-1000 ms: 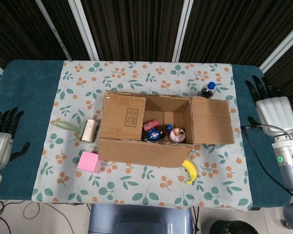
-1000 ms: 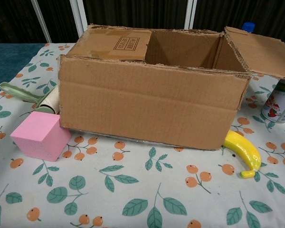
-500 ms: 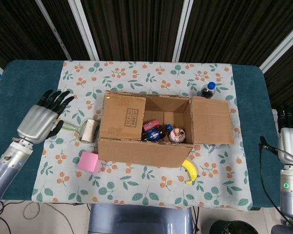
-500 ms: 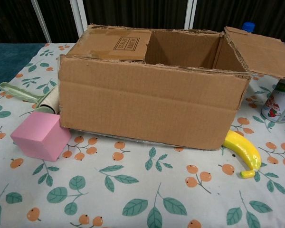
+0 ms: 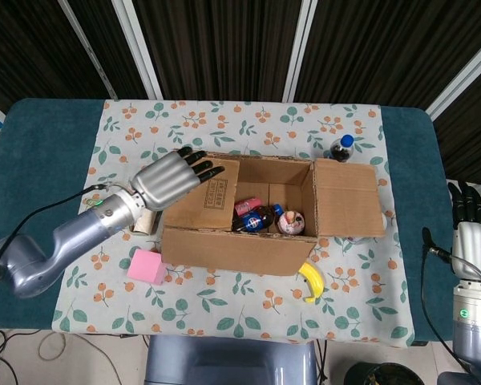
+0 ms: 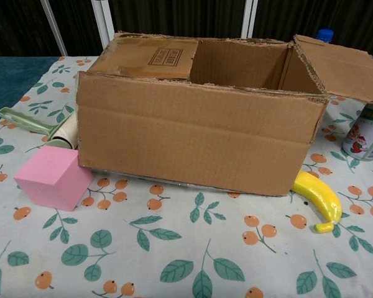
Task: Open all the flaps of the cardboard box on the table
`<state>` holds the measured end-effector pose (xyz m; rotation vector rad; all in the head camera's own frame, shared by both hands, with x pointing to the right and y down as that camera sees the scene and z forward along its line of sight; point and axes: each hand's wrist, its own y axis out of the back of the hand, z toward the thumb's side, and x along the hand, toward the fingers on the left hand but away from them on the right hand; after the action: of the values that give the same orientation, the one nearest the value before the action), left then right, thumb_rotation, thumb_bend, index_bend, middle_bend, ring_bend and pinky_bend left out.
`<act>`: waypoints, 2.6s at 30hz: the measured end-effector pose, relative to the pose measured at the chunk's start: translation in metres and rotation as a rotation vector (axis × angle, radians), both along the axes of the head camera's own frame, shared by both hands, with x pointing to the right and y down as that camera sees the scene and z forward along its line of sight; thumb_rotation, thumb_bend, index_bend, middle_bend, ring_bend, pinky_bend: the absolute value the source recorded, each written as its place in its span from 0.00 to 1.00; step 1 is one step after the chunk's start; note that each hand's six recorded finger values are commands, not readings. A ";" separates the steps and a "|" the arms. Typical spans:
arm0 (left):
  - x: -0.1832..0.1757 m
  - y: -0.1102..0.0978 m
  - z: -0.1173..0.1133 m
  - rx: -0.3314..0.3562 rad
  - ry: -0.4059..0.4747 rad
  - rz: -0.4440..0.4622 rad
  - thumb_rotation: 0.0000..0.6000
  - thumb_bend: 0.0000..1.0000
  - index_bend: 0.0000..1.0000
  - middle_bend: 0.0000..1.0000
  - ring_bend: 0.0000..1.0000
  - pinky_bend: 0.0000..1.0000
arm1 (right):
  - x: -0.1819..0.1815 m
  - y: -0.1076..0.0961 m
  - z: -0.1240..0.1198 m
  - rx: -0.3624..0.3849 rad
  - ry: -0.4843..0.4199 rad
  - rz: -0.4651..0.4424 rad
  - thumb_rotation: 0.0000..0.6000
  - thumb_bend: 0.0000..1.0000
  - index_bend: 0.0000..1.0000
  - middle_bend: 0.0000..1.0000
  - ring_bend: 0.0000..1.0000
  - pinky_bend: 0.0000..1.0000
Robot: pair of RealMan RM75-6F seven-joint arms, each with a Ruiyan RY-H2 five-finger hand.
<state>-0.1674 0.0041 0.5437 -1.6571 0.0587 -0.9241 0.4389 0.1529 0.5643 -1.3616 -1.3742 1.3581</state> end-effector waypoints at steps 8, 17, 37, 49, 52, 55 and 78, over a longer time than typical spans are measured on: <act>0.031 0.000 0.028 -0.043 -0.052 0.071 1.00 0.96 0.16 0.26 0.17 0.28 | 0.004 0.000 0.002 0.000 -0.026 0.017 1.00 0.40 0.00 0.00 0.00 0.24; 0.055 0.005 0.062 -0.094 -0.087 0.096 1.00 0.96 0.16 0.26 0.17 0.28 | 0.005 0.001 0.003 -0.003 -0.044 0.020 1.00 0.40 0.00 0.00 0.00 0.24; 0.081 0.010 0.079 -0.111 -0.059 0.092 1.00 1.00 0.32 0.47 0.34 0.40 | 0.007 0.003 0.007 -0.020 -0.074 0.041 1.00 0.40 0.00 0.00 0.00 0.24; 0.082 0.006 0.065 -0.088 -0.050 0.106 1.00 1.00 0.40 0.62 0.44 0.48 | 0.005 0.002 0.009 -0.022 -0.079 0.042 1.00 0.41 0.00 0.00 0.00 0.24; 0.083 0.005 0.063 -0.080 -0.049 0.110 1.00 1.00 0.40 0.62 0.44 0.48 | 0.005 0.002 0.009 -0.021 -0.081 0.044 1.00 0.41 0.00 0.00 0.00 0.24; 0.084 0.003 0.058 -0.068 -0.044 0.112 1.00 1.00 0.41 0.63 0.44 0.48 | 0.005 0.002 0.009 -0.021 -0.083 0.046 1.00 0.41 0.00 0.00 0.00 0.24; 0.057 -0.008 0.000 -0.004 -0.048 0.111 1.00 1.00 0.43 0.65 0.46 0.49 | 0.002 0.003 0.009 -0.017 -0.105 0.049 1.00 0.41 0.00 0.00 0.00 0.24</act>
<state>-0.1100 -0.0044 0.5433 -1.6248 -0.0673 -0.8794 0.4411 0.1555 0.5732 -1.4375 -1.4768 1.3493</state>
